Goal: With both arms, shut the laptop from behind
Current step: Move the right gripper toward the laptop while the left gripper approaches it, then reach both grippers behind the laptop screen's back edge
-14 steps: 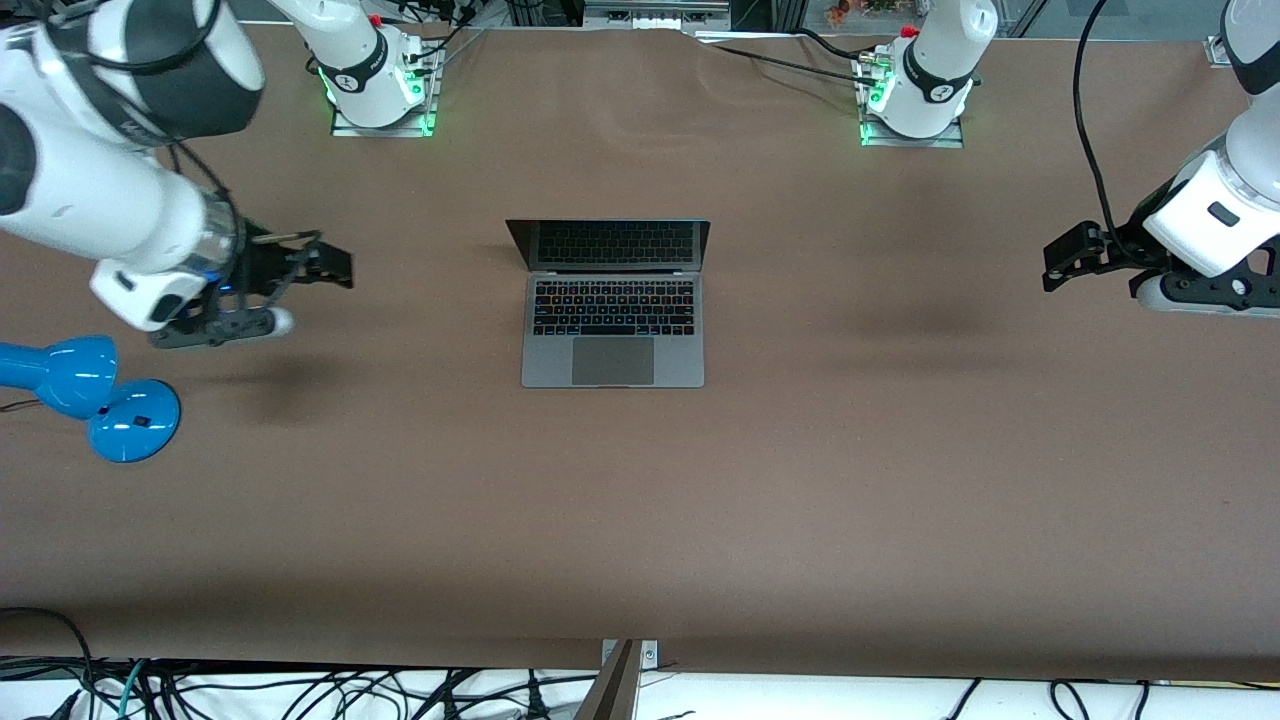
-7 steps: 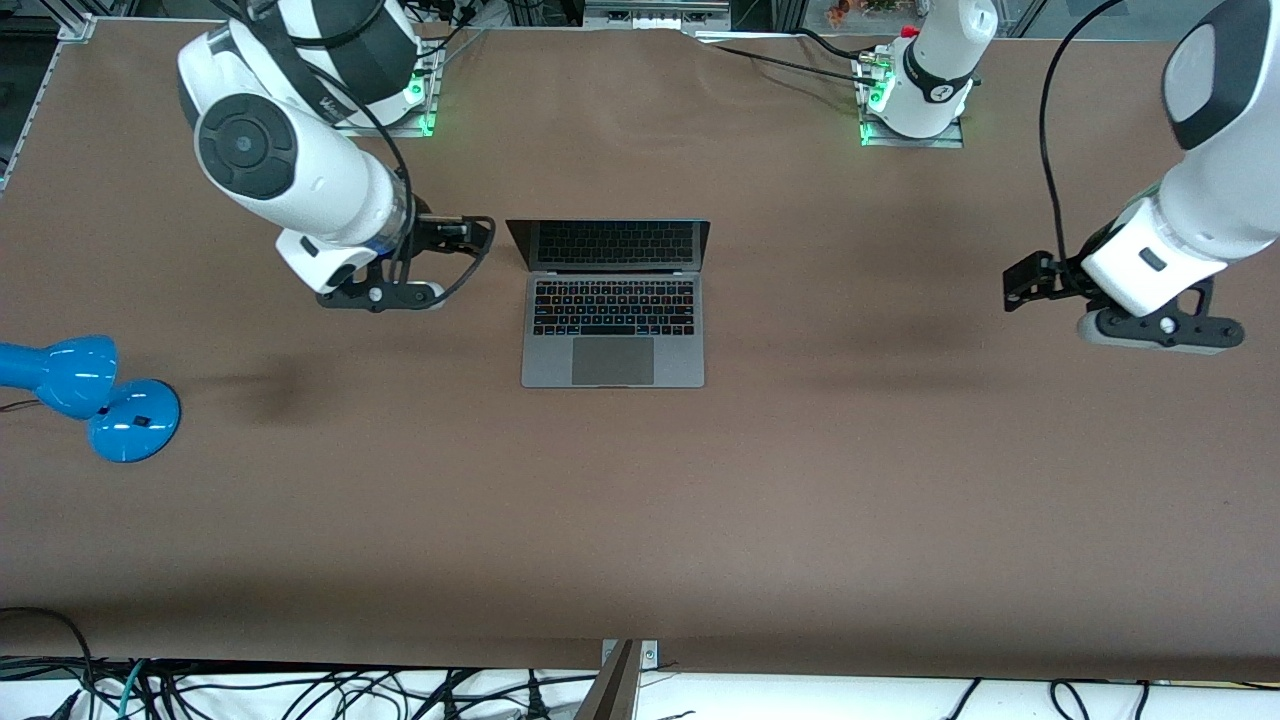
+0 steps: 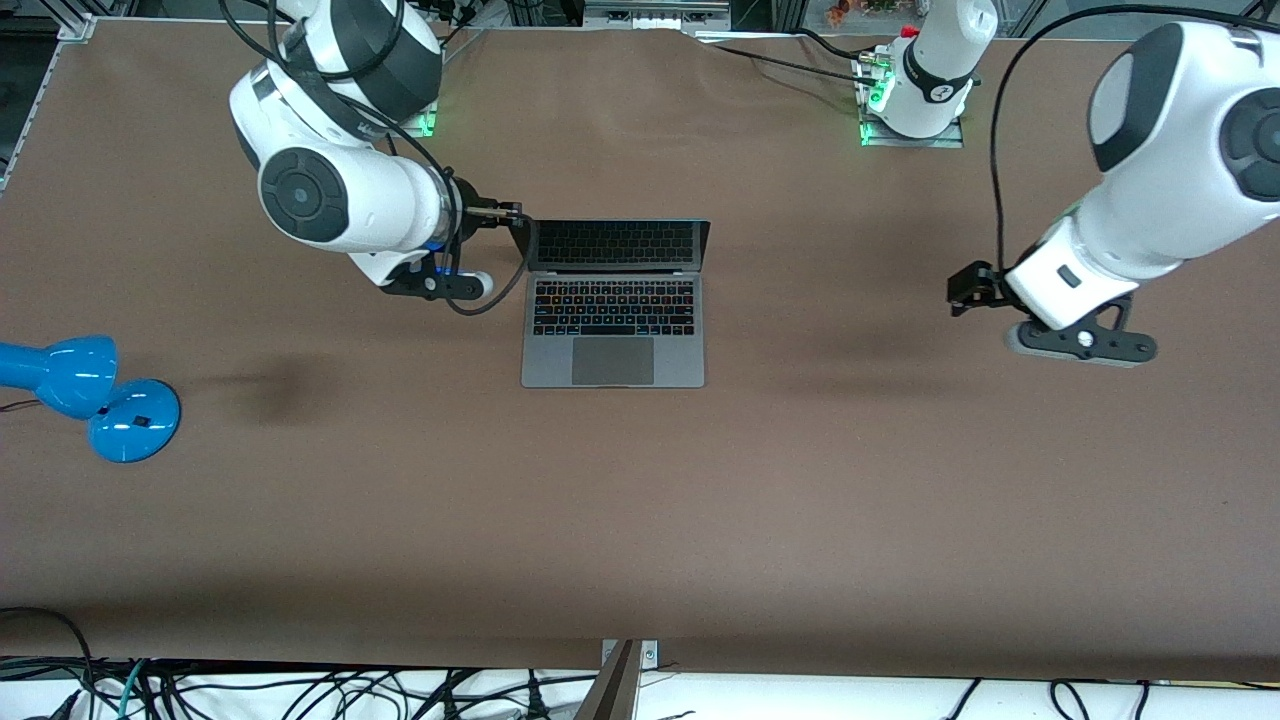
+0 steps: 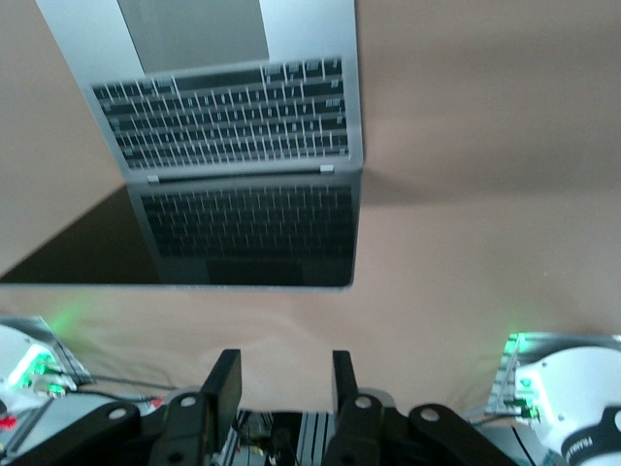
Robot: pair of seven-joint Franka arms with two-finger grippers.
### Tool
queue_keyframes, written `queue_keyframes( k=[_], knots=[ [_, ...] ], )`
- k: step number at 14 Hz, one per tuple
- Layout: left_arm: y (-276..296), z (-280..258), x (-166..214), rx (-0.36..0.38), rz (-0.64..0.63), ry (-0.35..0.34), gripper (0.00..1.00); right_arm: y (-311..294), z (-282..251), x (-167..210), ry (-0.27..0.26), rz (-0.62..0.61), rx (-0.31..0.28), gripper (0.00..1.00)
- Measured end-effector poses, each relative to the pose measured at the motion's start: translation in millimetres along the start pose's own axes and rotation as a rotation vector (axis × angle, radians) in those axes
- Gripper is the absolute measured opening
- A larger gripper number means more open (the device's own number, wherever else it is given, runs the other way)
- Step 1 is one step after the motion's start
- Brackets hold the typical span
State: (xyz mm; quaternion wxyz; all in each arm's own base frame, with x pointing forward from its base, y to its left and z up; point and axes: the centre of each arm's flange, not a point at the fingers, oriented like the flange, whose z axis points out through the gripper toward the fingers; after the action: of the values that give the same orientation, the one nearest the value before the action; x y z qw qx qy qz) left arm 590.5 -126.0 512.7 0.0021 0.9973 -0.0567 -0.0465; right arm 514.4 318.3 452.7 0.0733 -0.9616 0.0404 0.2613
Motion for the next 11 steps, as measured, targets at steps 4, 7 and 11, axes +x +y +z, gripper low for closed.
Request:
queue_keyframes(
  k=[4, 7, 11],
  knots=[
    [64.3, 14.9, -15.6, -0.046, -0.097, -0.103, 0.91, -9.6, 26.6, -11.0, -0.128, -0.027, -0.044, 0.2],
    [132.7, 36.8, -35.7, -0.018, -0.221, -0.198, 0.59, -16.2, 44.3, -15.0, -0.171, -0.044, -0.068, 0.05],
    [196.9, 65.0, -58.1, -0.018, -0.249, -0.308, 0.19, -14.3, 76.1, -8.7, -0.236, -0.045, -0.097, 0.05]
  ],
)
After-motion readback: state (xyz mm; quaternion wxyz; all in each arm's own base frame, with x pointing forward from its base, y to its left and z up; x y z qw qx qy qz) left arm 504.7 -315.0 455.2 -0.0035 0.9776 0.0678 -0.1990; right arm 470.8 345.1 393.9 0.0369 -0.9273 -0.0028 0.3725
